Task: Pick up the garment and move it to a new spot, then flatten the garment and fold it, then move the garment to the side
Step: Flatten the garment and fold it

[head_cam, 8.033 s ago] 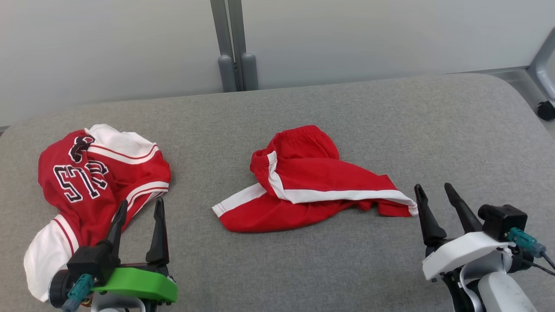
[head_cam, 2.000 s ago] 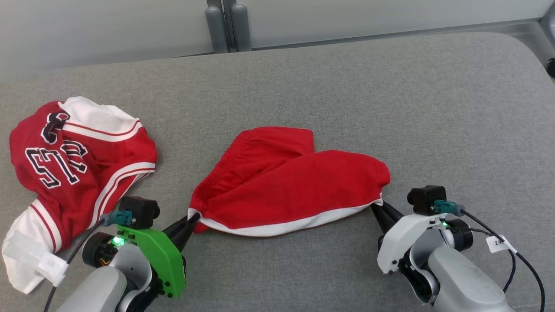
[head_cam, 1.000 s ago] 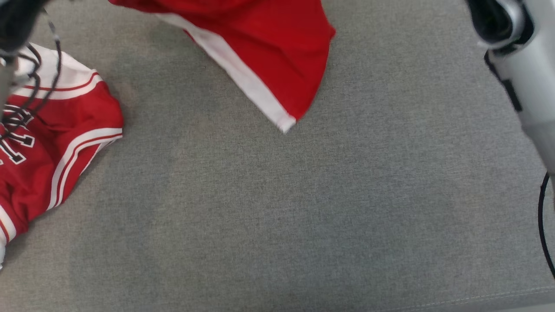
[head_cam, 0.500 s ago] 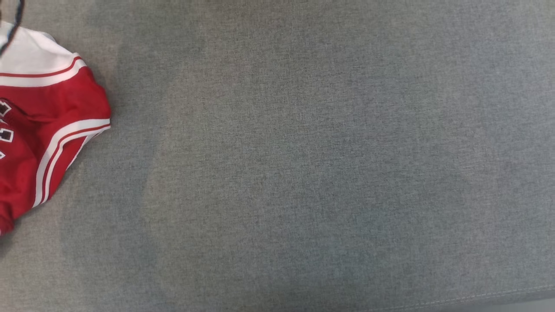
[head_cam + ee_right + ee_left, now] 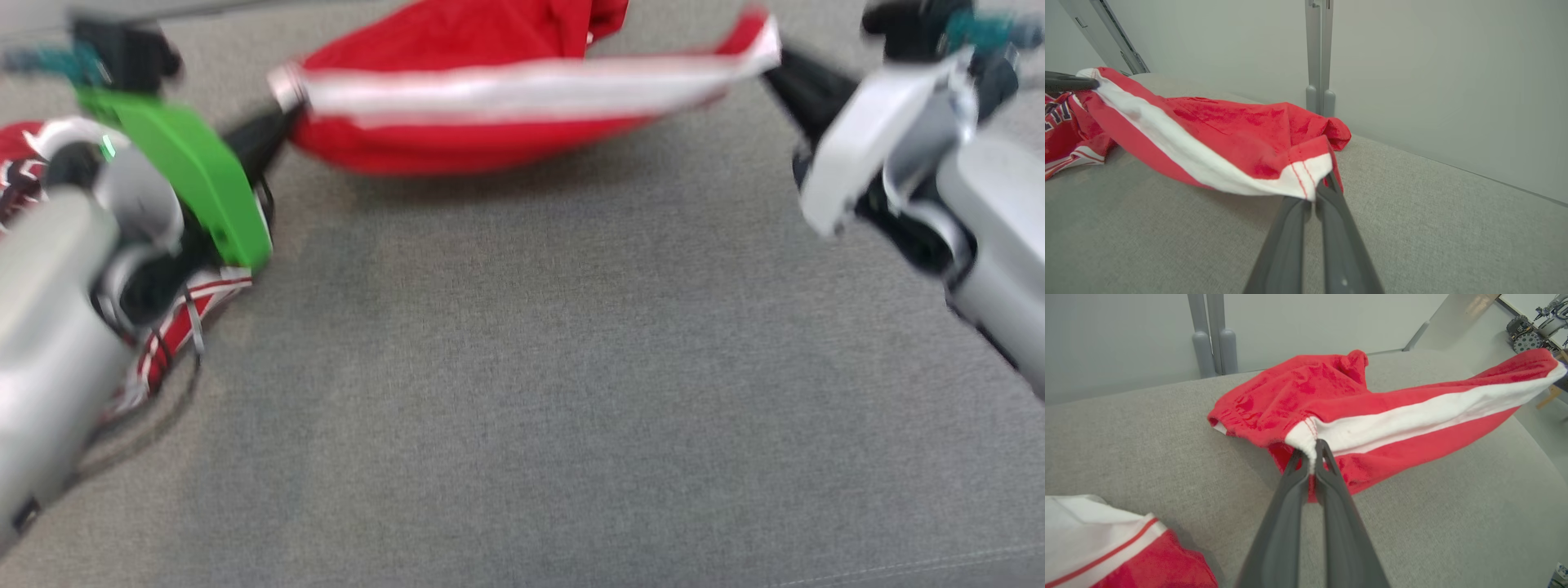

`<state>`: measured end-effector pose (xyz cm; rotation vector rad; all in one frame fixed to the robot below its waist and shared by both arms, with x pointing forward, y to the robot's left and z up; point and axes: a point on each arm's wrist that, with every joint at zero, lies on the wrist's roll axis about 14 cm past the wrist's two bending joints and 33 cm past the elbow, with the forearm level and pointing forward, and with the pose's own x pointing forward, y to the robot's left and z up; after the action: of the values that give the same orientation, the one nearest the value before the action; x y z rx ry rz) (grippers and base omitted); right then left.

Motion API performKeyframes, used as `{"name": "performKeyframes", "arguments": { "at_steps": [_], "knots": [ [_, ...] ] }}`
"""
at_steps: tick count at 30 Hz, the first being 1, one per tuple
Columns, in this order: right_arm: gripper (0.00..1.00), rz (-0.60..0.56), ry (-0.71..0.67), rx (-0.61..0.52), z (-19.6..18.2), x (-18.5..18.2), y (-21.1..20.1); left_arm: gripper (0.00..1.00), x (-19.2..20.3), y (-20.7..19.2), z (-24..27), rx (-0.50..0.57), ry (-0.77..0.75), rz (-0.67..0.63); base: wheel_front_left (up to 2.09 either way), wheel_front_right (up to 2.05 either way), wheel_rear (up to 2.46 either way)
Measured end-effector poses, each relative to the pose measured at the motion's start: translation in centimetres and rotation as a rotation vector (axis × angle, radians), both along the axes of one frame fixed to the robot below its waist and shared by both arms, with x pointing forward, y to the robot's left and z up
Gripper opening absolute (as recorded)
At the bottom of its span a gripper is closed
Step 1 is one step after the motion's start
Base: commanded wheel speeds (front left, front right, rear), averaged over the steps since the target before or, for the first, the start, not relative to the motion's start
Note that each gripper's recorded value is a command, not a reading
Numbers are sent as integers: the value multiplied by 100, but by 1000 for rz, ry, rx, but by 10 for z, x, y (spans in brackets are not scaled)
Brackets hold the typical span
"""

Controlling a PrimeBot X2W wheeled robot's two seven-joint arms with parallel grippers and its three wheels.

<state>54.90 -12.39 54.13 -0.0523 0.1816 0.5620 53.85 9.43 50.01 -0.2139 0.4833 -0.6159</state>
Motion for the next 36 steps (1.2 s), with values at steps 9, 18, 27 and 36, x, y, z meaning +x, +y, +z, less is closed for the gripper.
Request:
{"name": "performKeyframes", "arguments": {
  "at_steps": [9, 18, 27, 36],
  "knots": [
    [0, 58, 268, -96, -21, -112, -29, 0, -118, -5, -29, 35, 251, -113, 0, 0, 0],
    [0, 131, 467, -119, -20, -205, -38, 0, -208, -5, -20, 38, 398, -200, 0, 0, 0],
    [0, 114, 498, -132, -7, -192, -47, 0, -229, -12, -17, 39, 581, -296, 0, 0, 0],
    [0, 122, 567, -162, -5, -112, -24, 0, -174, 0, -11, 34, 701, -277, 0, 0, 0]
  ]
}}
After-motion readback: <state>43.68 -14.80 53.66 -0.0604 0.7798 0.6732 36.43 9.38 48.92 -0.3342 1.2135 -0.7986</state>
